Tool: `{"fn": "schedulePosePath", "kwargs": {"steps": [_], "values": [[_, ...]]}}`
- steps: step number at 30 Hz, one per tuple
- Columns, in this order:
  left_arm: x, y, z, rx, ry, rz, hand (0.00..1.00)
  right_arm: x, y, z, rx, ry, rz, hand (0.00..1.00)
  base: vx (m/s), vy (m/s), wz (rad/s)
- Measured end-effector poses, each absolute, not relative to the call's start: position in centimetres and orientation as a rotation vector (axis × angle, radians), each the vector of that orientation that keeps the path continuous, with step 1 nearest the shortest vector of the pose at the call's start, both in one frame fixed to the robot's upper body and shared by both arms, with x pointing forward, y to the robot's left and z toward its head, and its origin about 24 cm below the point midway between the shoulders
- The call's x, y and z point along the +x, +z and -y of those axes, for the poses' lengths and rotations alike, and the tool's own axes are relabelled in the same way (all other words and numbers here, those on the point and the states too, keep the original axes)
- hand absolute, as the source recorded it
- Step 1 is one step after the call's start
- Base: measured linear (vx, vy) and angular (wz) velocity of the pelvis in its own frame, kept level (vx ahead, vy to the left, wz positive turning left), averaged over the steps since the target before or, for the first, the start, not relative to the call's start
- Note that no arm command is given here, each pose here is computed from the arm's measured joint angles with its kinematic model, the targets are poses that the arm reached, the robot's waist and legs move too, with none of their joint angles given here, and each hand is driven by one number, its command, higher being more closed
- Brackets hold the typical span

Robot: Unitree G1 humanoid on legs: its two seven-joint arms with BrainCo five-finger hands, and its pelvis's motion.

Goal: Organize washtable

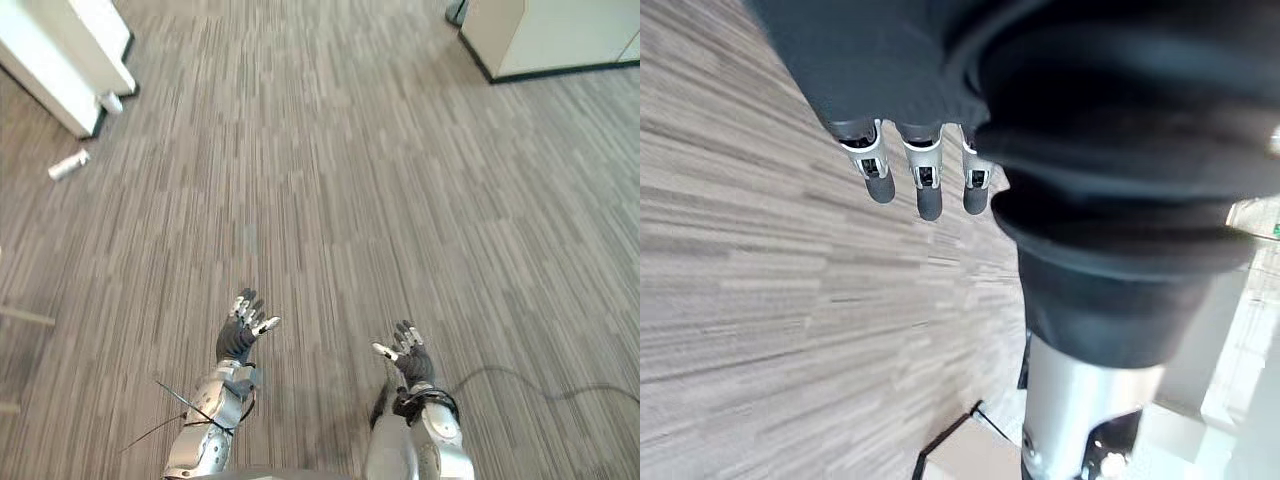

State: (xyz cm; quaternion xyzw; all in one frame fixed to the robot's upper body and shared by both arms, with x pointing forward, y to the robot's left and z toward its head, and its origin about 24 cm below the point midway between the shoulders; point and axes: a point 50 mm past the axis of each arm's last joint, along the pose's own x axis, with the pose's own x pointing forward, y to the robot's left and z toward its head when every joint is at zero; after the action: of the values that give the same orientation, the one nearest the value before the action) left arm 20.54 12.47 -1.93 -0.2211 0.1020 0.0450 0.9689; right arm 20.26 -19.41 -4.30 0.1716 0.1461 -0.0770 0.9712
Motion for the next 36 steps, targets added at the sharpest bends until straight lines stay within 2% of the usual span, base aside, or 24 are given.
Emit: {"fn": "schedulePosePath", "kwargs": {"steps": [7,11,13,17,19,21,26,31,33,36], "values": [[19.2,-2.4,-15.1,-0.448,0.192,-0.208,0.0,21.0,-3.9,19.6,0.384,-0.183,-0.265,0.0,0.62,0.213,-0.32],[19.9,-0.8,-17.2,-0.432,0.283,-0.118,0.0,21.8,-4.4,15.9,0.456,-0.098,-0.299,0.0,0.6,0.232,-0.2],[18.6,-1.5,-16.8,-0.447,0.288,-0.154,0.0,21.2,-5.0,15.4,0.477,-0.104,-0.322,0.0,0.48,0.378,-0.21],[18.4,-1.9,-16.6,-0.443,0.266,-0.181,0.0,19.4,-6.9,14.3,0.528,-0.118,-0.415,0.0,0.62,0.303,0.77],[17.9,-2.1,-17.4,-0.405,0.272,-0.197,0.0,18.8,-7.6,13.8,0.571,-0.124,-0.455,0.0,0.59,0.116,0.42],[17.2,-2.5,-17.4,-0.399,0.275,-0.222,0.0,17.7,-8.1,14.4,0.582,-0.157,-0.471,0.0,0.59,0.102,0.58],[18.9,-2.0,-15.9,-0.372,0.17,-0.199,0.0,15.5,-8.2,17.4,0.56,-0.256,-0.457,0.0,0.77,-0.017,1.33],[21.4,-2.0,-13.5,-0.415,0.132,-0.202,0.0,17.8,-6.4,20.2,0.468,-0.261,-0.362,0.0,0.99,-0.184,0.42],[20.0,-2.5,-14.4,-0.405,0.183,-0.215,0.0,16.9,-6.6,19.9,0.46,-0.242,-0.383,0.0,0.68,-0.372,-0.33],[19.7,-3.1,-13.7,-0.427,0.175,-0.246,0.0,17.5,-7.0,20.8,0.451,-0.278,-0.399,0.0,0.78,-0.186,-0.7]]}}
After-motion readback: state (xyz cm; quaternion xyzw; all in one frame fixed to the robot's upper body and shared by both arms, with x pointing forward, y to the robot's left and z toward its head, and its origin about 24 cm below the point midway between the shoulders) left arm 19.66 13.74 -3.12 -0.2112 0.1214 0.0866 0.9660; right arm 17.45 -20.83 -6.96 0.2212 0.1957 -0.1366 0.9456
